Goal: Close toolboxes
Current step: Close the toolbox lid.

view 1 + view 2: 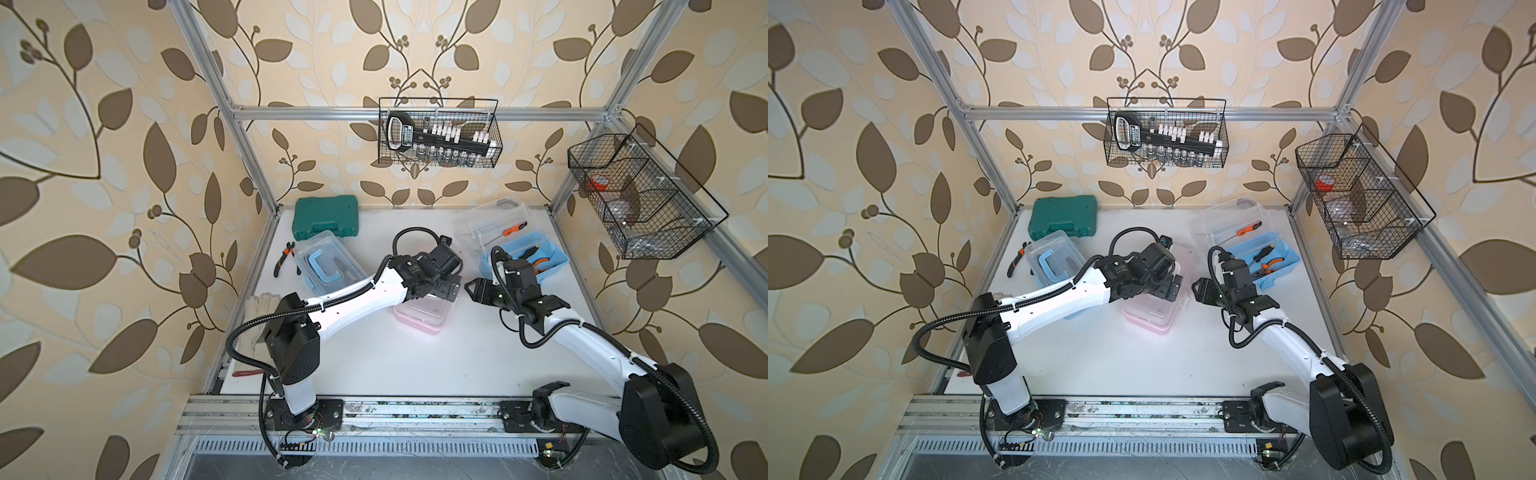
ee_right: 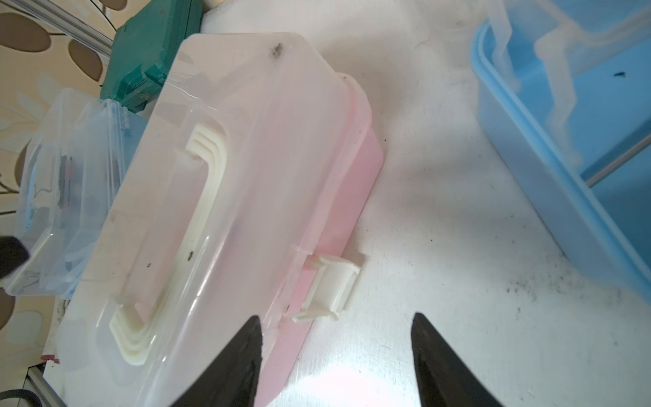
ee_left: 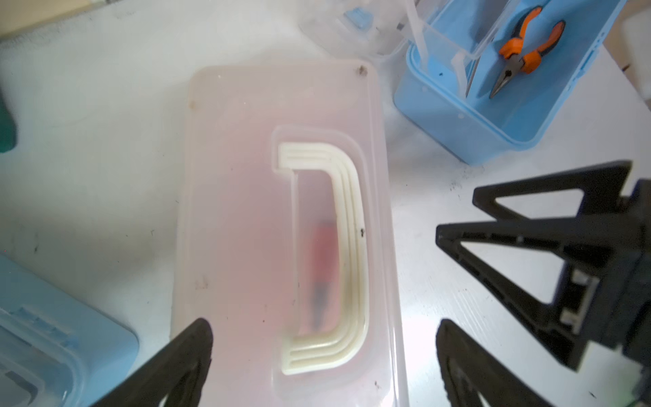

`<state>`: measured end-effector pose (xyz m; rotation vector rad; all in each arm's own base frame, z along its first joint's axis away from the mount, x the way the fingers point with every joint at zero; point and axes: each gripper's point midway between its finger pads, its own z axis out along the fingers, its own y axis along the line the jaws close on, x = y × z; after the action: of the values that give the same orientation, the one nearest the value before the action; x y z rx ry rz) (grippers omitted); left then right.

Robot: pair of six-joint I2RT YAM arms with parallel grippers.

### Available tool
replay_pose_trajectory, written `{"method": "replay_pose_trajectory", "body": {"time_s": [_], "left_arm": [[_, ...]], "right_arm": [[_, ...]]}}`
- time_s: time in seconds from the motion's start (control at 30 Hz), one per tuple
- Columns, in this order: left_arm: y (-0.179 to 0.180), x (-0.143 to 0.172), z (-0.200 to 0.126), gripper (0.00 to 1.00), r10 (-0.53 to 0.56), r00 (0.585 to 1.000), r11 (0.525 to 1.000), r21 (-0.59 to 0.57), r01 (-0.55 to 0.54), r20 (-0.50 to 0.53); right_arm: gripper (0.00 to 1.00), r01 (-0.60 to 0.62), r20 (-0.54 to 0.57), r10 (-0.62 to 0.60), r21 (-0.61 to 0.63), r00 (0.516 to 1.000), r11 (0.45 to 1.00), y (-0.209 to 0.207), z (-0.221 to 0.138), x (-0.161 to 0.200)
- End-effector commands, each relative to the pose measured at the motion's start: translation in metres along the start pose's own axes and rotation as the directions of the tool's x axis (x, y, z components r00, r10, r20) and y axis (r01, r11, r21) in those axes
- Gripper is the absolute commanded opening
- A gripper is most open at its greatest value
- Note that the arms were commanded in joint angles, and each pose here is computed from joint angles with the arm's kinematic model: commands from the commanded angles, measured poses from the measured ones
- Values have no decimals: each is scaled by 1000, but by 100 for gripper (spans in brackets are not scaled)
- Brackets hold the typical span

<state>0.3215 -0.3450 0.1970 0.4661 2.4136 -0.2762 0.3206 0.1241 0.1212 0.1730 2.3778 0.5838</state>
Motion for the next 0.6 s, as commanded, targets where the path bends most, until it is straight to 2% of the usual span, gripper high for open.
{"method": "replay_pose_trajectory", "body": {"time_s": [0.0,0.17,0.57], "left_arm": [[20,-16,-1,99,1,1000,999,-52,0,7],[28,-23,16,99,-6,1000,997,-71,4,-18],[34,-9,41,99,-15,997,995,-101,6,-82]], "right_arm": [[65,6,-43,-5,21,999,1000,-8,5,12],[65,6,-58,-3,57,998,998,-16,9,17],[65,29,-73,-23,91,997,995,-20,26,9]]}}
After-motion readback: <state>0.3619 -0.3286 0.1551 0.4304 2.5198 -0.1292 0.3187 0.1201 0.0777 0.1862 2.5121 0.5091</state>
